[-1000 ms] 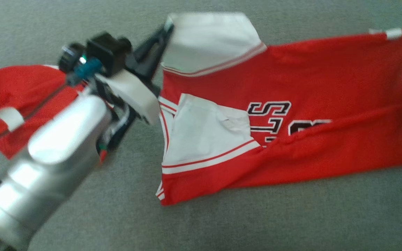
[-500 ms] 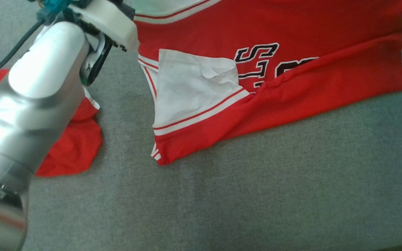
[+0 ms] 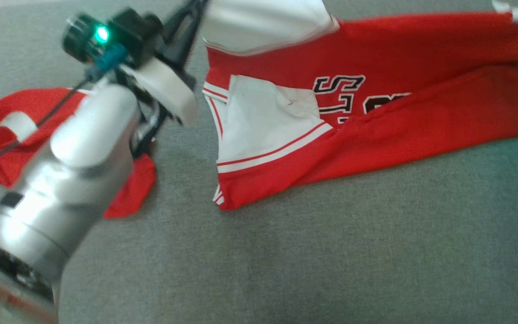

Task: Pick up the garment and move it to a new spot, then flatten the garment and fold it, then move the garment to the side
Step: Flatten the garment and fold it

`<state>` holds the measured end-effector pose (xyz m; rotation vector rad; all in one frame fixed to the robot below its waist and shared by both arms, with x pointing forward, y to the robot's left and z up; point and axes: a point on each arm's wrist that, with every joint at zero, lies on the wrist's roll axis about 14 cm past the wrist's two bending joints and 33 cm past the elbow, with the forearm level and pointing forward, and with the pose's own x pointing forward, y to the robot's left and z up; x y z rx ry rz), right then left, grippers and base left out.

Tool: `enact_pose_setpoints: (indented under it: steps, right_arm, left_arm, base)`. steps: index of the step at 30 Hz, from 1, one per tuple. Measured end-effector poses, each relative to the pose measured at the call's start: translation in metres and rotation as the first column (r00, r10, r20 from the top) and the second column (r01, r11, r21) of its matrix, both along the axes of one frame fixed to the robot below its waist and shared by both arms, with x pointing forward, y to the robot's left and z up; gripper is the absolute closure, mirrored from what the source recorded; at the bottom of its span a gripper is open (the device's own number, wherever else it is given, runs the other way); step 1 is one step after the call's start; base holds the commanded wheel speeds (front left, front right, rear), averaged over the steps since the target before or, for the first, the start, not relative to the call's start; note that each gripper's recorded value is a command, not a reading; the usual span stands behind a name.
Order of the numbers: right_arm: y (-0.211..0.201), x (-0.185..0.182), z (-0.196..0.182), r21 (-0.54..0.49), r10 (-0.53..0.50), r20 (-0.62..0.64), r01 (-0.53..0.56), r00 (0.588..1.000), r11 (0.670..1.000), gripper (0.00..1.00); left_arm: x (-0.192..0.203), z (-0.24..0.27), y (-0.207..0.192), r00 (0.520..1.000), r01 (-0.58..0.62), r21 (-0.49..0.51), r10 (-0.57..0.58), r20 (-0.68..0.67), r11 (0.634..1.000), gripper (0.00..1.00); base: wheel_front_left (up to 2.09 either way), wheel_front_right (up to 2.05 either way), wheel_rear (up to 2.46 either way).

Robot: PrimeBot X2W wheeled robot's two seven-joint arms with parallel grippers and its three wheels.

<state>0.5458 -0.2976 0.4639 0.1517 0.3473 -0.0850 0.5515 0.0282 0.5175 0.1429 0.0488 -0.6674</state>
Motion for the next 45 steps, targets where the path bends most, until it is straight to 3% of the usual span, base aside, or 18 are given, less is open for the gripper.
enact_pose_setpoints:
  steps: [4,7,14,23,36,37,38,39,42,45]
  right_arm:
    - [-0.004,-0.014,-0.01,-0.009,0.015,-0.066,-0.016,0.998,1.0,1.0]
    - [-0.007,-0.026,-0.018,-0.029,0.037,-0.13,-0.041,0.991,0.999,1.0]
    - [-0.019,-0.06,-0.043,-0.115,0.079,-0.296,-0.118,0.952,0.986,1.0]
    - [-0.028,-0.079,-0.058,-0.205,0.106,-0.407,-0.204,0.907,0.957,1.0]
    - [-0.03,-0.097,-0.083,-0.229,0.123,-0.508,-0.272,0.853,0.935,1.0]
    - [-0.03,-0.099,-0.083,-0.22,0.119,-0.51,-0.263,0.852,0.939,0.65]
    - [-0.032,-0.101,-0.084,-0.208,0.11,-0.513,-0.248,0.851,0.946,0.0]
    - [-0.033,-0.102,-0.084,-0.2,0.104,-0.517,-0.238,0.85,0.95,0.0]
    - [-0.036,-0.102,-0.079,-0.2,0.095,-0.497,-0.221,0.862,0.955,0.0]
    - [-0.036,-0.089,-0.057,-0.181,0.086,-0.41,-0.173,0.908,0.968,0.0]
  left_arm:
    - [-0.031,-0.01,-0.01,0.994,0.059,-0.027,-0.061,-0.092,0.998,1.0]
    - [-0.057,-0.025,-0.009,0.982,0.105,0.014,-0.101,-0.158,0.994,1.0]
    - [-0.117,-0.055,-0.008,0.921,0.213,0.062,-0.179,-0.345,0.975,1.0]
    - [-0.156,-0.069,-0.012,0.84,0.319,0.085,-0.24,-0.486,0.944,1.0]
    - [-0.169,-0.101,-0.014,0.789,0.372,0.159,-0.22,-0.574,0.915,1.0]
    - [-0.168,-0.103,-0.014,0.793,0.372,0.174,-0.214,-0.571,0.912,0.93]
    - [-0.166,-0.105,-0.013,0.799,0.365,0.185,-0.206,-0.565,0.912,0.55]
    - [-0.163,-0.105,-0.013,0.808,0.349,0.187,-0.194,-0.556,0.918,0.0]
    - [-0.156,-0.102,-0.013,0.827,0.314,0.181,-0.175,-0.534,0.932,0.0]
    - [-0.147,-0.091,-0.017,0.862,0.251,0.145,-0.153,-0.483,0.957,0.0]
  base:
    - [0.0,0.0,0.0]
    - [0.0,0.0,0.0]
    - [0.0,0.0,0.0]
    - [0.0,0.0,0.0]
    - [0.0,0.0,0.0]
    - [0.0,0.0,0.0]
    - [0.0,0.0,0.0]
    - [0.0,0.0,0.0]
    - [0.0,0.0,0.0]
    - [0.0,0.0,0.0]
